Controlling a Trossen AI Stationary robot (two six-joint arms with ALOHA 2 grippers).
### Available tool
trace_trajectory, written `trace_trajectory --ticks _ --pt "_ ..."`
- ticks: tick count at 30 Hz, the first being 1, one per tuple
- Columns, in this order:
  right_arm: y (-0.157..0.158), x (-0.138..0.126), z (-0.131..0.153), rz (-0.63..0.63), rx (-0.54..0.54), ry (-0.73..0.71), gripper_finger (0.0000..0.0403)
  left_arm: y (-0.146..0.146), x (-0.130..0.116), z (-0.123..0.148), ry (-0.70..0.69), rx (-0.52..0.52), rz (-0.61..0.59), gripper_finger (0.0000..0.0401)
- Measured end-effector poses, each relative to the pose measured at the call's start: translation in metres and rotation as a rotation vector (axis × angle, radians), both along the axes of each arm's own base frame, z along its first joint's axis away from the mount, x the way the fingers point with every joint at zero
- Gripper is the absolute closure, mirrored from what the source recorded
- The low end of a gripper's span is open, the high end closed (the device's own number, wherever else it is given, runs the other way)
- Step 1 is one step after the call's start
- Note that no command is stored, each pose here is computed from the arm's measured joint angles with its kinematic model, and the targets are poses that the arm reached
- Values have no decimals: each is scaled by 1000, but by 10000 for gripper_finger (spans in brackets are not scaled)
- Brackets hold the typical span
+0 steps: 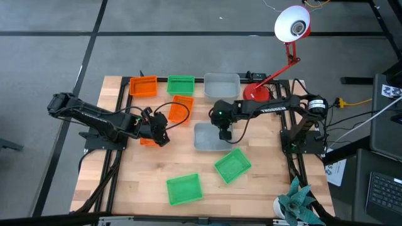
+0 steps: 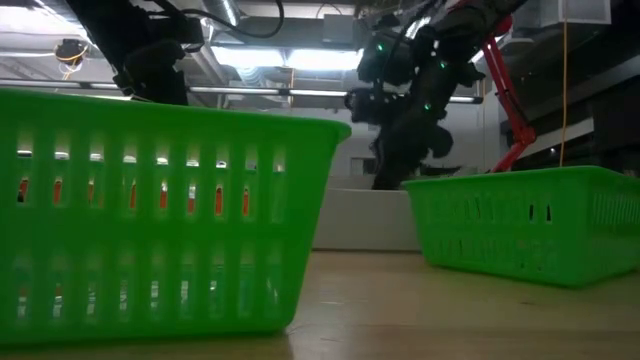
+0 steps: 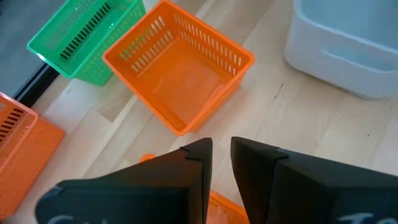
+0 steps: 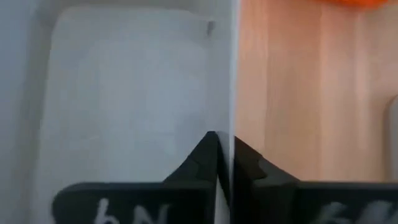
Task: Stack baskets by color
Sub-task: Stack the bottom gray bin on top of the top gray bins
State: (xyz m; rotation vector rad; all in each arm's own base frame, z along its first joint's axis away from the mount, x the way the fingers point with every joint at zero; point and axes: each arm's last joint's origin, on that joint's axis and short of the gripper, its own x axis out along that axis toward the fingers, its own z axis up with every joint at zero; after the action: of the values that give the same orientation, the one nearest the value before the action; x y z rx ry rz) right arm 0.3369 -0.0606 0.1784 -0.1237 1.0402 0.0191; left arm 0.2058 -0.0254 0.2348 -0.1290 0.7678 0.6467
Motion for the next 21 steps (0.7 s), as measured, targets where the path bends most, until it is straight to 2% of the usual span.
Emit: trace_trajectory --ticks 3,5,9,13,17,21 --pt "-2 6 24 65 -35 44 398 0 0 0 0 0 0 348" --pt "-6 10 47 104 -103 73 399 0 0 0 1 0 0 348" --pt "-25 18 109 105 -365 71 400 0 0 0 1 0 0 348" --pt "-59 12 164 -2 -560 61 401 0 0 0 1 0 0 348" --pt "-103 -8 201 -150 -585 -9 401 0 0 0 6 4 -4 348" --pt "-148 -34 206 -226 -520 -29 402 0 -1 0 15 9 -8 348"
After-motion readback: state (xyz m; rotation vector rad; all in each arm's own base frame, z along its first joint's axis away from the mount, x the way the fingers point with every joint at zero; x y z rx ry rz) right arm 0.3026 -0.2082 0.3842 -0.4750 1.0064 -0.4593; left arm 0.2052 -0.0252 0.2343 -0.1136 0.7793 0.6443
